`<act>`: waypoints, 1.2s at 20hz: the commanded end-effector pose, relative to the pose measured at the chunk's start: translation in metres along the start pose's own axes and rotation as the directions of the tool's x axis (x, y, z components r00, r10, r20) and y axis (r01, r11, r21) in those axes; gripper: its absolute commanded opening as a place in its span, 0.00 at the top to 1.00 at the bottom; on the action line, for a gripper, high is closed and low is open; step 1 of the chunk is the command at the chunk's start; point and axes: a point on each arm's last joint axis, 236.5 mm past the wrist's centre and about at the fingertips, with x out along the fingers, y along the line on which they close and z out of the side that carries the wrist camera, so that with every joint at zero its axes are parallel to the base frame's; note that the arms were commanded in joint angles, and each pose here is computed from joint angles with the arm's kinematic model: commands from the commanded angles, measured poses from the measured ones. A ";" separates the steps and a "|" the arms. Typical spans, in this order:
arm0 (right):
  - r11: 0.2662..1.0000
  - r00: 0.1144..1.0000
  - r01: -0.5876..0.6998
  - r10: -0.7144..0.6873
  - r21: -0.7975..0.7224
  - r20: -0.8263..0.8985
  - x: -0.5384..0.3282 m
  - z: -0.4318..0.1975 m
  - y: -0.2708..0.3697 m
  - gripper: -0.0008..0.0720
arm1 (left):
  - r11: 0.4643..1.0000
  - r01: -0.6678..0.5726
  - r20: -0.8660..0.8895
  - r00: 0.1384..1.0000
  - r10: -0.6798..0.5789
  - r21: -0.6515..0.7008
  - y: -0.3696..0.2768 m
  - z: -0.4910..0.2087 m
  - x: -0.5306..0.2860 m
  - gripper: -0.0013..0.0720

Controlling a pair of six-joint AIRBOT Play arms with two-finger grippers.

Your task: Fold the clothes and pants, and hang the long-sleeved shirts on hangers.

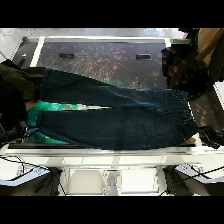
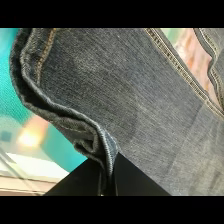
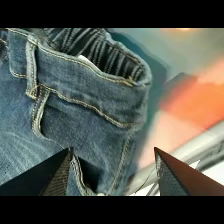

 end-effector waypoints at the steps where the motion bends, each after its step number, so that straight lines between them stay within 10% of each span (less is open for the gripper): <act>1: 0.999 0.998 -0.037 0.035 -0.040 -0.045 0.022 -0.003 0.014 0.22 | 1.000 -0.021 0.008 1.000 0.021 0.002 0.005 0.002 0.000 0.95; 21: 1.000 1.000 -0.008 0.008 0.021 0.003 0.025 -0.004 -0.010 0.22 | 0.995 -0.098 -0.056 0.994 0.097 -0.024 0.022 -0.013 -0.002 0.95; 24: 0.994 0.994 -0.105 0.105 0.038 -0.007 0.035 -0.004 0.004 0.36 | 0.995 -0.098 -0.055 0.994 0.097 -0.025 0.022 -0.013 -0.002 0.95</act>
